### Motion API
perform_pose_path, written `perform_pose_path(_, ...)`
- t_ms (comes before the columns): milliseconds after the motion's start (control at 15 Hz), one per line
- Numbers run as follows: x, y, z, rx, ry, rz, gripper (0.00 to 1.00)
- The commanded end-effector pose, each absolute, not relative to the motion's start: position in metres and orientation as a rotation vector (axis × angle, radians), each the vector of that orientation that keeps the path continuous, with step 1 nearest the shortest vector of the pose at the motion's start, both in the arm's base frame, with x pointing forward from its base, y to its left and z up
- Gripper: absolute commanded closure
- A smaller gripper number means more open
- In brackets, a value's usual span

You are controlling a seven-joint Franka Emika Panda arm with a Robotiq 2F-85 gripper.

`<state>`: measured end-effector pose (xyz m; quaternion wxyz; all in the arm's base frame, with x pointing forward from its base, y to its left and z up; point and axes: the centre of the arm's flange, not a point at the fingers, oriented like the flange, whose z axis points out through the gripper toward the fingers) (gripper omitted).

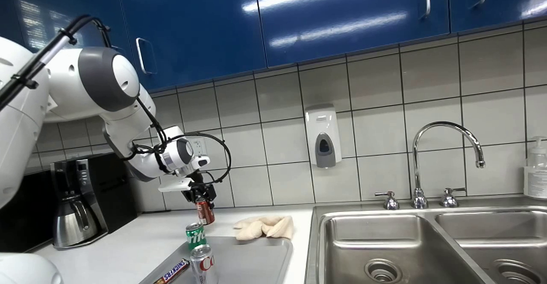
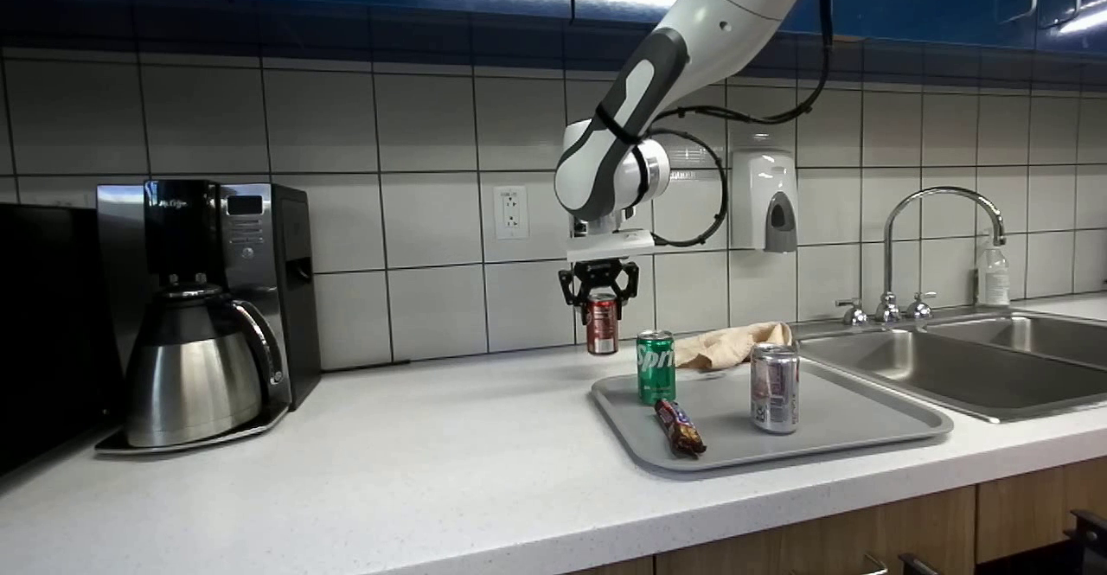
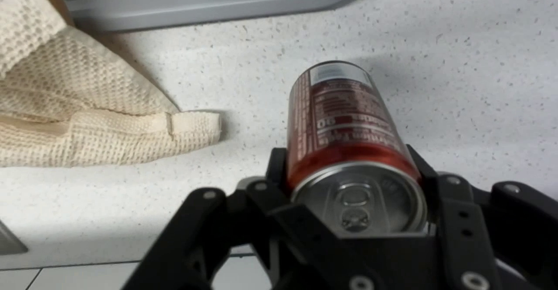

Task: Put the cans on the tray

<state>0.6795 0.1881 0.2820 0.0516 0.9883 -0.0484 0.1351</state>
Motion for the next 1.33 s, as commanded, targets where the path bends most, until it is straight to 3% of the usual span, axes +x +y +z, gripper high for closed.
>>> perform_pose_path(0,0.667,0.171,0.317,2.969,-0.134,0.449,0.61)
perform_pose_path(1267,0.602,0.015,0.372,2.944,-0.167,0.372,0.61)
